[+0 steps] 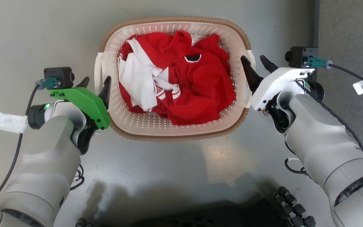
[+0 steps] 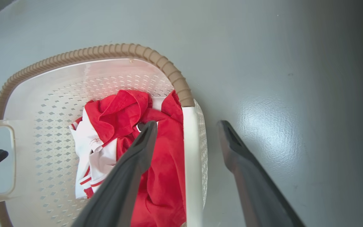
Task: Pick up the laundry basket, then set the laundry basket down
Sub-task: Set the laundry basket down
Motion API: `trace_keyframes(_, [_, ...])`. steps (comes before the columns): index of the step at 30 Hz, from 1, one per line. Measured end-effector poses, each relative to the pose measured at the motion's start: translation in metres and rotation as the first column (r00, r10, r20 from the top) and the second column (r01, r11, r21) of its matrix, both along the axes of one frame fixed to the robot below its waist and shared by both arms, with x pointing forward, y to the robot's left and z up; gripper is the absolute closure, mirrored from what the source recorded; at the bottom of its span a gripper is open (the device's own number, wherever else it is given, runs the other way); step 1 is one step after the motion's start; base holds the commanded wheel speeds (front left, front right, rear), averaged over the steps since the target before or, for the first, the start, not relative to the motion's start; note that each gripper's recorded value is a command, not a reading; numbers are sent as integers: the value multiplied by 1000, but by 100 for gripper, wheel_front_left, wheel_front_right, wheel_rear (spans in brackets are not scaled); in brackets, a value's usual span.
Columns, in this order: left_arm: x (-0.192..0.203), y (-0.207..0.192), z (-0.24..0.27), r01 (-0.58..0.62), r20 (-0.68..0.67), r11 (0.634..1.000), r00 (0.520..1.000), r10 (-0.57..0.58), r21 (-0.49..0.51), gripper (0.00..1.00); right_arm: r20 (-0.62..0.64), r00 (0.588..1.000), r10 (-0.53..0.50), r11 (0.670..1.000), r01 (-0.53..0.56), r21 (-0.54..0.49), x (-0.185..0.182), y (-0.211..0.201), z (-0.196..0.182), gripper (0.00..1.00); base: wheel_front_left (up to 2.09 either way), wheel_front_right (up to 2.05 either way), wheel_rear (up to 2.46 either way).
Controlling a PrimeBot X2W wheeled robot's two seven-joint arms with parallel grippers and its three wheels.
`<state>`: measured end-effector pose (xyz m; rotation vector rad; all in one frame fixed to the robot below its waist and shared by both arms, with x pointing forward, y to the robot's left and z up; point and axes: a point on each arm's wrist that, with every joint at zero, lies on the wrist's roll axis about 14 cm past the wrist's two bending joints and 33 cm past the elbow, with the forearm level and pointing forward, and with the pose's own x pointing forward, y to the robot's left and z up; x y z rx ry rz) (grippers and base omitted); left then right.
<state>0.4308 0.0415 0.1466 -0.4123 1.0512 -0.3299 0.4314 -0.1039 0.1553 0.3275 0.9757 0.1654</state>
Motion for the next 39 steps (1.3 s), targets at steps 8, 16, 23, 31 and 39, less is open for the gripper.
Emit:
trace_keyframes(8, [10, 4, 25, -17, 66, 1000, 998, 17, 8, 0, 68, 997, -28, 1000, 28, 7, 14, -3, 29, 0, 0, 0, 0])
trace_keyframes(16, [18, 5, 66, -42, 164, 999, 986, 42, -7, 0, 151, 987, -55, 998, 52, 24, 20, -6, 69, 0, 0, 0, 0])
trace_keyframes(23, [28, 4, 105, -51, 253, 998, 966, 57, -32, 0, 289, 957, -25, 999, 12, 49, 40, 4, 118, 0, 0, 0, 0])
trace_keyframes(31, [41, 5, 151, -55, 364, 996, 928, 75, -66, 0, 375, 926, -35, 999, 18, 50, 37, -3, 154, 0, 0, 0, 0])
trace_keyframes(39, [51, 12, 209, -70, 497, 992, 860, 114, -106, 0, 461, 885, -67, 997, 46, 57, 27, -16, 191, 0, 0, 0, 0])
